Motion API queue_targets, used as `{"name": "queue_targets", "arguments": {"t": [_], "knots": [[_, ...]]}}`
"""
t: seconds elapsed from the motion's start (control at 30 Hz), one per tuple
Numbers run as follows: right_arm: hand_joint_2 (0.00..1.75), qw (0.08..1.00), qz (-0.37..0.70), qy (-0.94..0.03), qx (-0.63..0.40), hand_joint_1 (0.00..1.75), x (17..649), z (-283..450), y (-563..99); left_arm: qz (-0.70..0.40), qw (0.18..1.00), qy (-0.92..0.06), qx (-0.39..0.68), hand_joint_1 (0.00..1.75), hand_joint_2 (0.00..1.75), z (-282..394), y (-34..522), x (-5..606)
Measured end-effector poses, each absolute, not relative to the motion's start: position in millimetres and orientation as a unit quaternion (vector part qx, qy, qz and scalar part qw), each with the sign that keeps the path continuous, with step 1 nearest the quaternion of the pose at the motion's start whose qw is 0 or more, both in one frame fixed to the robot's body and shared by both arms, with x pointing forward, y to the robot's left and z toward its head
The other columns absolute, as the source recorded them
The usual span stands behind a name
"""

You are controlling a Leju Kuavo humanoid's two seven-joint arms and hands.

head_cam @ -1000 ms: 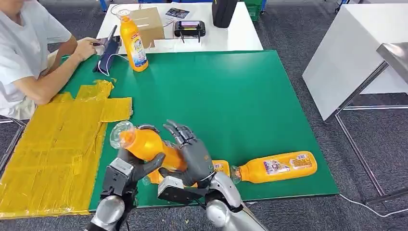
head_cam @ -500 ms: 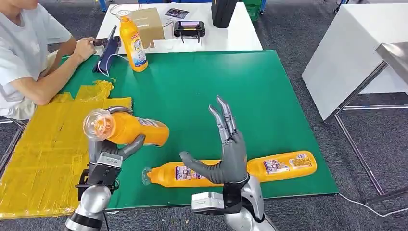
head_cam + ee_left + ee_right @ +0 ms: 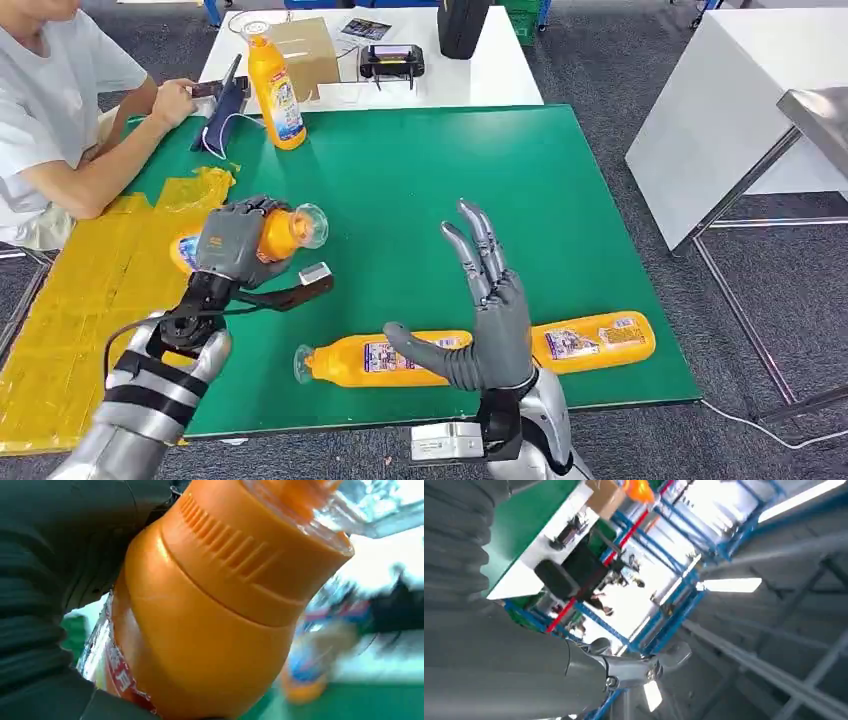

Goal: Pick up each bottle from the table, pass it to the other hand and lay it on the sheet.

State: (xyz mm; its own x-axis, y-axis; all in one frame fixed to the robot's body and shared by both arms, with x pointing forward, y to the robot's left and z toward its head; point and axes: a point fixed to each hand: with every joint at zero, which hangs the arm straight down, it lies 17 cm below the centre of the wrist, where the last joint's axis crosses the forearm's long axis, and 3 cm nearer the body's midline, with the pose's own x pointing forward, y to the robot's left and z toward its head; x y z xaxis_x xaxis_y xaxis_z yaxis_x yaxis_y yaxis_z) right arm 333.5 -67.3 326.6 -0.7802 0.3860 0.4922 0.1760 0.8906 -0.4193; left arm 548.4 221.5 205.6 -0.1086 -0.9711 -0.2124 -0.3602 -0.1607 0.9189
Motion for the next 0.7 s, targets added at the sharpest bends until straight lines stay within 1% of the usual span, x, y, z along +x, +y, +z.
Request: {"name": "queue_targets", "arguments": {"t": [0.1,0.23,0.37,0.47,0.5,0.53,0.7], "knots": [[1.75,0.292,0.186,-0.926,-0.152,0.00,334,327,-65,-0.549,0.324,-0.499,0.587,1.75,1.75,156,238,567],[1.75,0.288,0.196,-0.924,-0.156,0.00,335,326,-63,-0.627,0.333,-0.415,0.568,1.75,1.75,94,264,571],[1.75,0.295,0.209,-0.918,-0.160,0.00,339,319,-61,-0.659,0.347,-0.363,0.559,1.75,1.75,62,288,568],[1.75,0.300,0.229,-0.912,-0.162,0.00,342,311,-57,-0.665,0.355,-0.345,0.559,1.75,1.75,56,299,568],[1.75,0.304,0.241,-0.908,-0.160,0.00,343,307,-53,-0.666,0.358,-0.339,0.560,0.19,1.75,54,303,569],[1.75,0.307,0.254,-0.903,-0.159,0.00,344,302,-48,-0.666,0.359,-0.336,0.561,0.00,1.75,54,305,569],[1.75,0.329,0.345,-0.866,-0.147,0.00,350,262,-21,-0.645,0.348,-0.351,0.583,0.00,1.75,60,307,569]]}}
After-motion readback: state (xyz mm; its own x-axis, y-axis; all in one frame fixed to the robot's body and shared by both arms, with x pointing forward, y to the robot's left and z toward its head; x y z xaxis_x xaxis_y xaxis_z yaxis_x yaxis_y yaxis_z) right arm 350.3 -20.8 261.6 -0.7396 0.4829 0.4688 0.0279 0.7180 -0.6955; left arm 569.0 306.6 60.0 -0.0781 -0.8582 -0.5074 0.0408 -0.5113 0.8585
